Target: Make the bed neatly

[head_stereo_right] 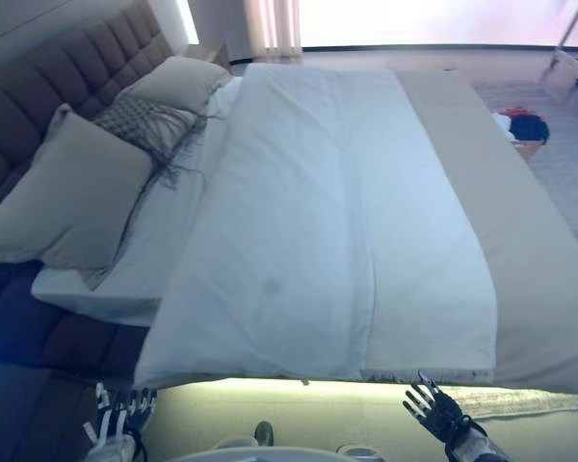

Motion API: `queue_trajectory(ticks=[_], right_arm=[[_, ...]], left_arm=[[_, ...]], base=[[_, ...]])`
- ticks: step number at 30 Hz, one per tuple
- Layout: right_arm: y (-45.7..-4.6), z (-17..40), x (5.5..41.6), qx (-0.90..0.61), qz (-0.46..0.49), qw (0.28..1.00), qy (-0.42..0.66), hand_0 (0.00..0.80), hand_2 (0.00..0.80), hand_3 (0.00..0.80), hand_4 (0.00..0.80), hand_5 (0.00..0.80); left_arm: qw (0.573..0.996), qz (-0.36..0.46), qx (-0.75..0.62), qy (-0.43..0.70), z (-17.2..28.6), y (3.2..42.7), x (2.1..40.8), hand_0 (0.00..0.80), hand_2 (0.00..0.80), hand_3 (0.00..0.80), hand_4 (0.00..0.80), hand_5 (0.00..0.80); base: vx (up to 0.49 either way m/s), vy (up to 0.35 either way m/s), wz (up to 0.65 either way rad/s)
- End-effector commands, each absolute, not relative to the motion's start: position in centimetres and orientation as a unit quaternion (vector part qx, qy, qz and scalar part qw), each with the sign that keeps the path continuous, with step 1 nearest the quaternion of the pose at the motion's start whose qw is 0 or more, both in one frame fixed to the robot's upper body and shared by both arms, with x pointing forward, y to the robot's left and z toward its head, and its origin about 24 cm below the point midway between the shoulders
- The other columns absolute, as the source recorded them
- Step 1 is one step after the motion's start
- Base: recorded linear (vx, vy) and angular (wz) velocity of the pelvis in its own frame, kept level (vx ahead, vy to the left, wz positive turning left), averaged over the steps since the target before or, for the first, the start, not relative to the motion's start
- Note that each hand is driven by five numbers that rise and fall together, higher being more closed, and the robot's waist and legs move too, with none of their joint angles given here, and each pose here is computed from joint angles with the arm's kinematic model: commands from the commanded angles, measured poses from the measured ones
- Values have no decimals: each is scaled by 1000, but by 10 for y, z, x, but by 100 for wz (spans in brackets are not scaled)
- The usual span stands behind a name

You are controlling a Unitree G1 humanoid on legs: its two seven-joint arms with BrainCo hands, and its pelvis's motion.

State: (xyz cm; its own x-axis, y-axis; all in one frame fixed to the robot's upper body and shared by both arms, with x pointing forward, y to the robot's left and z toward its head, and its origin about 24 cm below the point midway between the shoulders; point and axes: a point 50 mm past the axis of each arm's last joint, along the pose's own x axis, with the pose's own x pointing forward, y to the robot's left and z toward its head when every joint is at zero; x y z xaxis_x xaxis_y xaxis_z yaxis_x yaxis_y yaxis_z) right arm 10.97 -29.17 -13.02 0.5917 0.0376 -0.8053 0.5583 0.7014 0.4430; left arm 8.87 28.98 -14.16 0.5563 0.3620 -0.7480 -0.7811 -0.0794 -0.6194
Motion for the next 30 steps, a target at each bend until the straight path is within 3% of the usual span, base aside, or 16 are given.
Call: queue_trajectory(ticks=[1,11,16,20,24,30], right_arm=[[-278,-131,129,391,-159,819,390,0,0,0,0,0],[-259,-142,112,362,-111,810,447,0,0,0,0,0],[-262,-147,90,376,-142,785,471,0,0,0,0,0],[-257,-152,81,399,-179,764,474,0,0,0,0,0],[-255,-156,70,376,-199,757,496,0,0,0,0,0],[-252,-162,51,319,-229,733,556,0,0,0,0,0]], left_arm=[[674,427,-582,156,-137,297,95,0,0,0,0,0],[730,352,-549,203,-133,287,116,0,0,0,0,0],[760,327,-518,219,-128,299,117,0,0,0,0,0],[811,287,-411,301,-128,300,118,0,0,0,0,0],[864,184,-236,405,-131,291,122,0,0,0,0,0],[860,90,-104,491,-150,245,118,0,0,0,0,0]], base=[[13,-11,5],[3,-3,1],[14,42,-5],[20,62,-21],[7,60,-15],[22,30,-8]])
